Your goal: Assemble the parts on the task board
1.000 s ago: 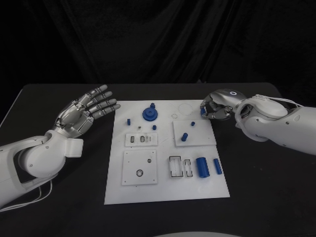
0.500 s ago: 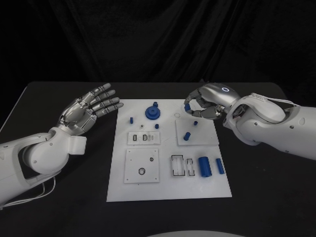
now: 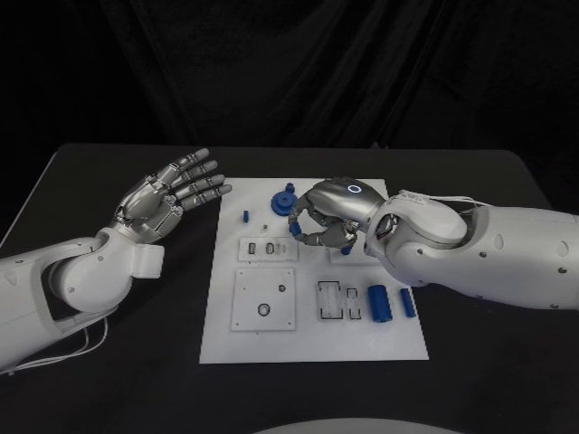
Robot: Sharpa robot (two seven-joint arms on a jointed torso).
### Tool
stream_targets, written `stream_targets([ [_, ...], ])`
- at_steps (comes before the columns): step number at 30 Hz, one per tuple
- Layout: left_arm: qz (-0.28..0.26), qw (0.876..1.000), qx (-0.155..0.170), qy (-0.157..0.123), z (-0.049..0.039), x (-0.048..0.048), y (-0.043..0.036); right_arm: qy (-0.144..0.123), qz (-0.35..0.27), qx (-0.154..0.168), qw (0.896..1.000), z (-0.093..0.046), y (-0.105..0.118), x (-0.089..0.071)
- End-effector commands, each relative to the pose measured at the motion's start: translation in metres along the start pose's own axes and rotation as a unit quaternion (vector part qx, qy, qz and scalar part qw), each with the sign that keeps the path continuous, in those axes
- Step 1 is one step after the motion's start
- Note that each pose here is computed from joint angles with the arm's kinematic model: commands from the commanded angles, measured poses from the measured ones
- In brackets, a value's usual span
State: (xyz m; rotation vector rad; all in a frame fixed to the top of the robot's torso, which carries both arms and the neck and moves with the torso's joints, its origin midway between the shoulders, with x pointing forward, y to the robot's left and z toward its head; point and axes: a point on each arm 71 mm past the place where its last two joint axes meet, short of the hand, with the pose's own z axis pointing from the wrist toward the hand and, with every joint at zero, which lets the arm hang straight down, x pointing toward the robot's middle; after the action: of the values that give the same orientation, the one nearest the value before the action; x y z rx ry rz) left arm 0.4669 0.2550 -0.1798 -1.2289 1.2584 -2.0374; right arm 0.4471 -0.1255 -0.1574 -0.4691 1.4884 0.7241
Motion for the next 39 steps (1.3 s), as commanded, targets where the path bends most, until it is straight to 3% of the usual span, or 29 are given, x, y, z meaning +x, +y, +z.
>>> stream_targets([
  [1, -0.002, 1.0, 0.003, 0.008, 0.0006, 0.0024, 0.0006, 0.031, -0.026, 0.023, 0.999, 0.004, 0.0, 0.011],
  [10, -0.002, 1.0, 0.001, 0.009, 0.0014, 0.0031, 0.0014, 0.037, -0.036, 0.03, 0.998, 0.014, 0.008, 0.023],
  [28, -0.003, 1.0, 0.0, 0.01, 0.0015, 0.0035, 0.0018, 0.056, -0.044, 0.044, 0.996, 0.018, 0.008, 0.032],
  [39, -0.003, 1.0, 0.0, 0.01, 0.0019, 0.0023, 0.0018, 0.06, -0.043, 0.034, 0.997, 0.019, 0.01, 0.035],
])
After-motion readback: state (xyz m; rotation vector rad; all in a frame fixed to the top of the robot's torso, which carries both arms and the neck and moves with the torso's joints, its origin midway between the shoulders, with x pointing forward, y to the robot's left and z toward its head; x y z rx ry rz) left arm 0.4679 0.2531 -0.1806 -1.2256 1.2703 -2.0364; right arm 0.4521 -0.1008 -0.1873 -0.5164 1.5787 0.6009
